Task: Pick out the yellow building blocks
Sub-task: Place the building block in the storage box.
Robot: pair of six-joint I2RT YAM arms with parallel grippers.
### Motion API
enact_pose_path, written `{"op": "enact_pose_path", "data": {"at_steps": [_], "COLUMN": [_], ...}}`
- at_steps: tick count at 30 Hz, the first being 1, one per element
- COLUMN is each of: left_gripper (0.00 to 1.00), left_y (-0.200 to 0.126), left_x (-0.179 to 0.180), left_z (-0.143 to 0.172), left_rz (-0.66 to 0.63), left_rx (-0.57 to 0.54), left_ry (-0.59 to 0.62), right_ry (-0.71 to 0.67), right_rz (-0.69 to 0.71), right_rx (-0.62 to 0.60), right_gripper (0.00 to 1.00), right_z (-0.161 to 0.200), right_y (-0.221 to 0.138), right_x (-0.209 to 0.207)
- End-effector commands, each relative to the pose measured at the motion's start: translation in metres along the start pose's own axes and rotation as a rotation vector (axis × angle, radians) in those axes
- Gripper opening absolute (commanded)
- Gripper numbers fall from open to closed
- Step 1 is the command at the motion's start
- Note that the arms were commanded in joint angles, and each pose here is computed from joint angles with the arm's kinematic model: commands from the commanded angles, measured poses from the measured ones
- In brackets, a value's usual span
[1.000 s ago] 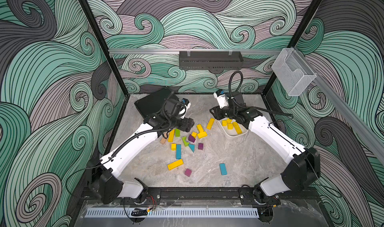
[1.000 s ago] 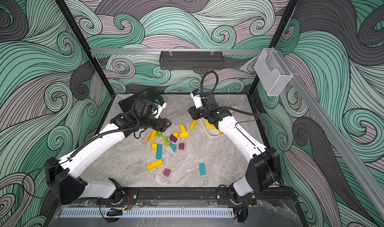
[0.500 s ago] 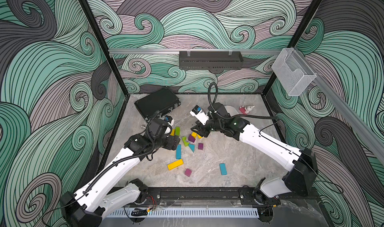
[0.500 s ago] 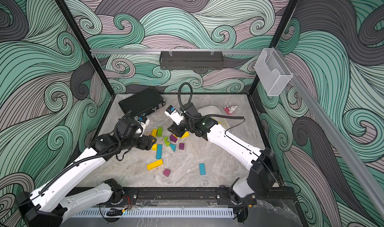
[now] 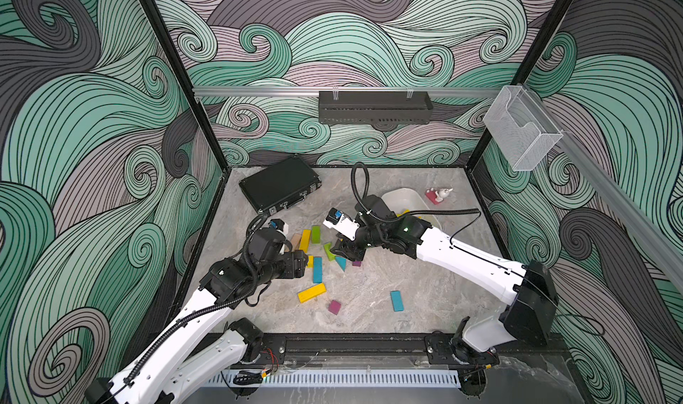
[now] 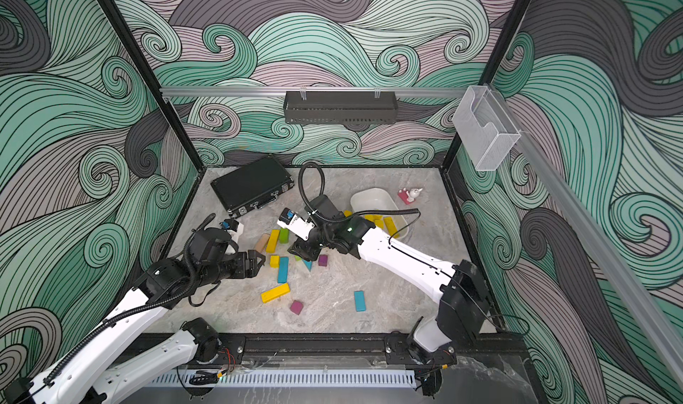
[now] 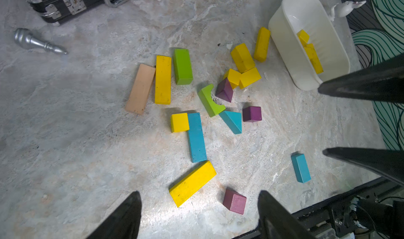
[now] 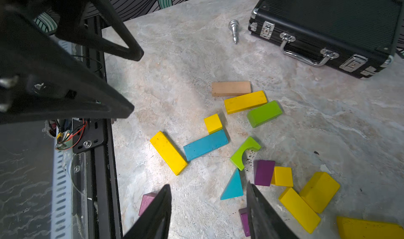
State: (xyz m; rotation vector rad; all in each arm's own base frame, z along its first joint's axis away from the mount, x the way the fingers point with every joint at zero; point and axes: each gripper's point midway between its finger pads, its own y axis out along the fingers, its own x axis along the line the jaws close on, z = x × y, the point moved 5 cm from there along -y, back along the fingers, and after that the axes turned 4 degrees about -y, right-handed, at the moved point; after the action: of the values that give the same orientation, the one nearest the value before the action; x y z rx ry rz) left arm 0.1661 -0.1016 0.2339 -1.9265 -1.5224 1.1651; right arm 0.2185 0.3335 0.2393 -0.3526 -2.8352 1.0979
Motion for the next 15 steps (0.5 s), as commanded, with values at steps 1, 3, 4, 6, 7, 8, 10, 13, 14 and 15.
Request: {"op": "enact_pose_path", "data": {"at_steps": [1,3,4,6,7,8,10,13,14,15], "left_gripper": [0.82,0.82,0.82,0.82,0.82,0.81,0.81,0.80,0.80,0.80], "left_y": [-0.004,-0.003,-0.003,-0.002,-0.001,0.000,0.001,0.004,0.005,0.007], "left_x": [0.014,0.018,0.021,0.029,0.032,0.035,0.040,0.045,0.046,0.047], "left_z": [0.009,0.013,0.016,0.021,0.023,0.026,0.028,0.029,0.030,0.031], "left_rz": [-0.052,-0.053,-0.062,-0.091,-0.104,-0.115,-0.126,-0.151,-0.155,-0.158], "left_rx": [-0.004,-0.012,-0.014,-0.019,-0.022,-0.028,-0.044,-0.067,-0.068,-0.066], "left_ry": [-0.085,-0.112,-0.126,-0.155,-0.167,-0.183,-0.205,-0.225,-0.225,-0.224], "right_ry": [-0.034,-0.040,-0.045,-0.055,-0.061,-0.064,-0.067,-0.077,-0.088,-0.104], "right_rz": [-0.024,-0.025,-0.026,-0.027,-0.029,-0.026,-0.031,-0.034,-0.043,-0.051], "right_rx": [0.017,0.031,0.043,0.067,0.078,0.088,0.112,0.105,0.118,0.134], "right_gripper": [0.54,0.53,0.53,0.52,0.51,0.50,0.48,0.46,0.46,0.46], "right_z": [0.009,0.015,0.018,0.023,0.026,0.030,0.039,0.041,0.043,0.044], "right_y": [0.015,0.023,0.026,0.034,0.038,0.042,0.051,0.064,0.069,0.076], "right_x": [0.006,0.007,0.008,0.009,0.011,0.010,0.013,0.015,0.019,0.025]}}
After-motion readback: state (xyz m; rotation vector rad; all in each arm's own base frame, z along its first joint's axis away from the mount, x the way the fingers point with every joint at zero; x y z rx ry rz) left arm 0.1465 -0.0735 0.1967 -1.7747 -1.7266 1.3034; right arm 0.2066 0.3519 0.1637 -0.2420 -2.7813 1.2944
